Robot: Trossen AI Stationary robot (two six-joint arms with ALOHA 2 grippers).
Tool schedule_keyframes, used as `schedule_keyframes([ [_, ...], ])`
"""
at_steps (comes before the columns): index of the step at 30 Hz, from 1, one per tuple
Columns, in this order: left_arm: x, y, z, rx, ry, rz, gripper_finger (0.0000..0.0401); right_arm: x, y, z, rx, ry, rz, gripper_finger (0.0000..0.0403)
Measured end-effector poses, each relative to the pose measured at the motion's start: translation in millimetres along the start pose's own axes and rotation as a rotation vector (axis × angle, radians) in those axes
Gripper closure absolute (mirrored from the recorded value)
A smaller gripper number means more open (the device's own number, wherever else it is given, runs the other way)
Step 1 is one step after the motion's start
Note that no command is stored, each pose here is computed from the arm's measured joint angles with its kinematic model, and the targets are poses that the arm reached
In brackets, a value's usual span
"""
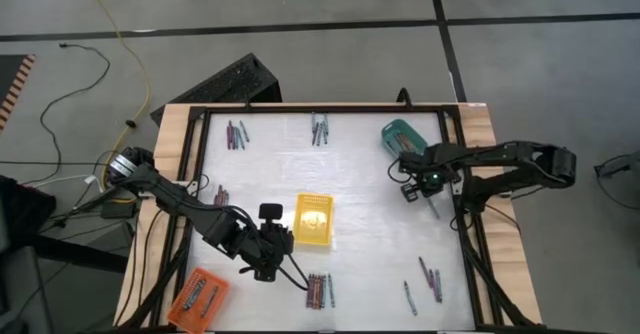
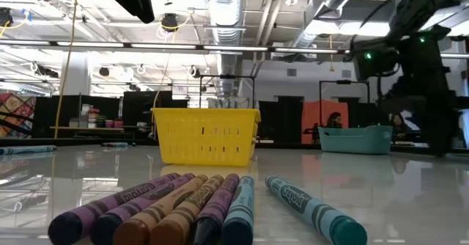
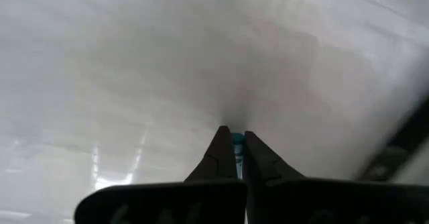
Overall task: Sort crayons
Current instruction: Put the light blue crayon into the orange basket
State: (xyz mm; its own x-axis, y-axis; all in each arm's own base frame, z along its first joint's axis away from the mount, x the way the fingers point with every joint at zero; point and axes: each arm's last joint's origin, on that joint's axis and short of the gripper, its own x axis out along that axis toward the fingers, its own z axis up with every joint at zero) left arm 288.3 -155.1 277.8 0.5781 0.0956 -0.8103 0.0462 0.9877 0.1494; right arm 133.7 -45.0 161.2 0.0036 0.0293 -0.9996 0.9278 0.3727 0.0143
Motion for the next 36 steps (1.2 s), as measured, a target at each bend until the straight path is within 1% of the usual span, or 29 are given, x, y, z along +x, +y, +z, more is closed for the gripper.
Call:
schedule_keyframes([
  [4,0,1,0,-0.001,-0.01,0.029,0.0303,-14,13,-3,-0.056,-0.037,0.027,0.0402],
  [7,0,2,1,-0.009,-0.02,0.052,0.0303,-27,26,-5,-0.103,-0.081,0.072,0.0402],
  [12,0,1,7,-0.04,-0.089,0.07,0.0303,-59,49,-11,-0.2,-0.193,0.148,0.0402],
  [17,-1,0,16,-0.067,-0.171,0.053,0.0303,-102,76,-22,-0.335,-0.368,0.285,0.0403],
  [22,-1,4,30,-0.105,-0.29,0.046,0.0303,-146,101,-40,-0.5,-0.599,0.453,0.0403],
  [26,-2,11,43,-0.139,-0.397,0.047,0.0303,-173,117,-56,-0.642,-0.783,0.598,0.0403],
  [31,-3,21,57,-0.196,-0.511,0.05,0.0303,-194,132,-77,-0.803,-0.96,0.78,0.0403],
  [33,-4,25,62,-0.214,-0.55,0.05,0.0303,-198,134,-84,-0.848,-0.996,0.82,0.0403],
  [36,-6,29,68,-0.23,-0.609,0.051,0.0303,-201,137,-94,-0.905,-1.038,0.838,0.0403],
])
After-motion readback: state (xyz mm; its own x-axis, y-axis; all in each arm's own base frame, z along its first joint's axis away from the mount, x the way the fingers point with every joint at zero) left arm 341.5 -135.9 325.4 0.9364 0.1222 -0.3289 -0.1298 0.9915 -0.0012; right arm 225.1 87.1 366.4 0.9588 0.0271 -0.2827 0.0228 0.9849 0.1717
